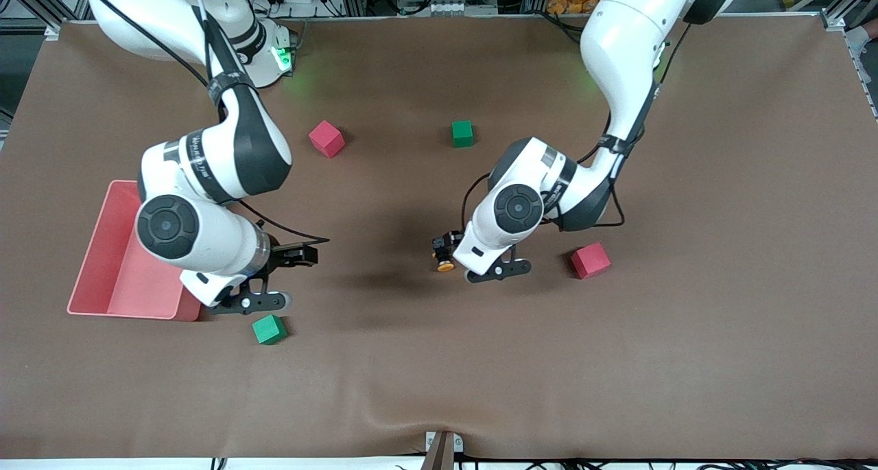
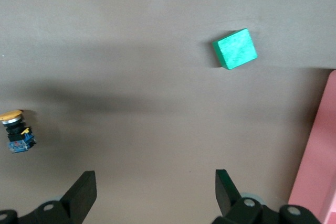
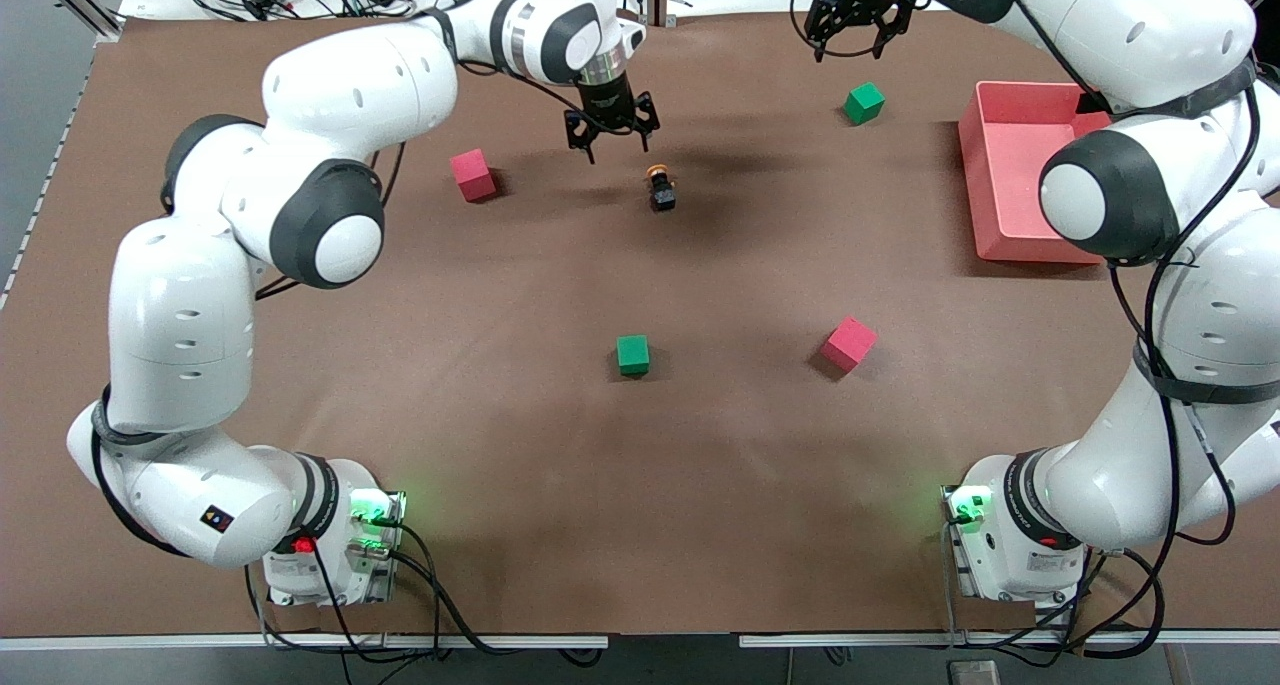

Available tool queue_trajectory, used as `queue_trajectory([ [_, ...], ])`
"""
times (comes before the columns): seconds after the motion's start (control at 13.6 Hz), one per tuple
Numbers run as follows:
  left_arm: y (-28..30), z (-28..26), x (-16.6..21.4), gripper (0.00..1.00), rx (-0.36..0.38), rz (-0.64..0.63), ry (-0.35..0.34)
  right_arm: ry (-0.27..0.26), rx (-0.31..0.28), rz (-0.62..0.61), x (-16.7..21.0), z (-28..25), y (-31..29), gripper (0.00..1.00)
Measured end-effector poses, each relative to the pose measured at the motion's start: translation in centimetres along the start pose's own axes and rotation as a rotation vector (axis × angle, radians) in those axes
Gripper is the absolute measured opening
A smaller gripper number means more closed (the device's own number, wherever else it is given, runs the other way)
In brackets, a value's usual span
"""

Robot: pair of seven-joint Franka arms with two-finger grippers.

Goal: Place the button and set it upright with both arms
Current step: 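Grasp the lying button with the left gripper while the right gripper retracts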

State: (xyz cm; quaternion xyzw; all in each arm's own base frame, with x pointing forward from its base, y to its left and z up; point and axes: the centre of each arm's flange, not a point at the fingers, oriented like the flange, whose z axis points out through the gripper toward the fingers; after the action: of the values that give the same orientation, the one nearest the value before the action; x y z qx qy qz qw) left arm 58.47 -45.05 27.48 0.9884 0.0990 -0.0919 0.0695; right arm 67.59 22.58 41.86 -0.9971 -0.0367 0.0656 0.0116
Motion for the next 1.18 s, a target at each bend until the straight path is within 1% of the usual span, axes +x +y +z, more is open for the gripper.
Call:
queue_trajectory([
  [0.22,1.9,2.1,-1.5,1.00,-0.017,0.006,0.010,0.005,0.005,-0.012,-0.2,-1.2,2.3,1.00],
  [0.44,3.1,4.2,-1.4,1.00,-0.078,-0.065,0.067,0.021,0.016,-0.010,-1.1,-3.7,6.9,1.00],
  [0.66,2.9,6.0,-0.8,0.99,-0.085,-0.085,0.076,0.041,0.015,-0.042,-2.7,-6.5,12.0,1.00],
  [0.89,2.6,7.3,-0.5,0.97,-0.085,-0.091,0.076,0.040,0.008,-0.064,-4.3,-8.6,15.6,1.00],
  [1.03,2.8,8.3,-0.7,0.96,-0.085,-0.084,0.074,0.039,-0.011,-0.057,-5.5,-10.2,17.2,1.00],
  [1.18,3.0,8.6,-0.9,0.89,-0.084,-0.079,0.073,0.046,-0.030,-0.047,-6.8,-11.7,18.2,1.00],
])
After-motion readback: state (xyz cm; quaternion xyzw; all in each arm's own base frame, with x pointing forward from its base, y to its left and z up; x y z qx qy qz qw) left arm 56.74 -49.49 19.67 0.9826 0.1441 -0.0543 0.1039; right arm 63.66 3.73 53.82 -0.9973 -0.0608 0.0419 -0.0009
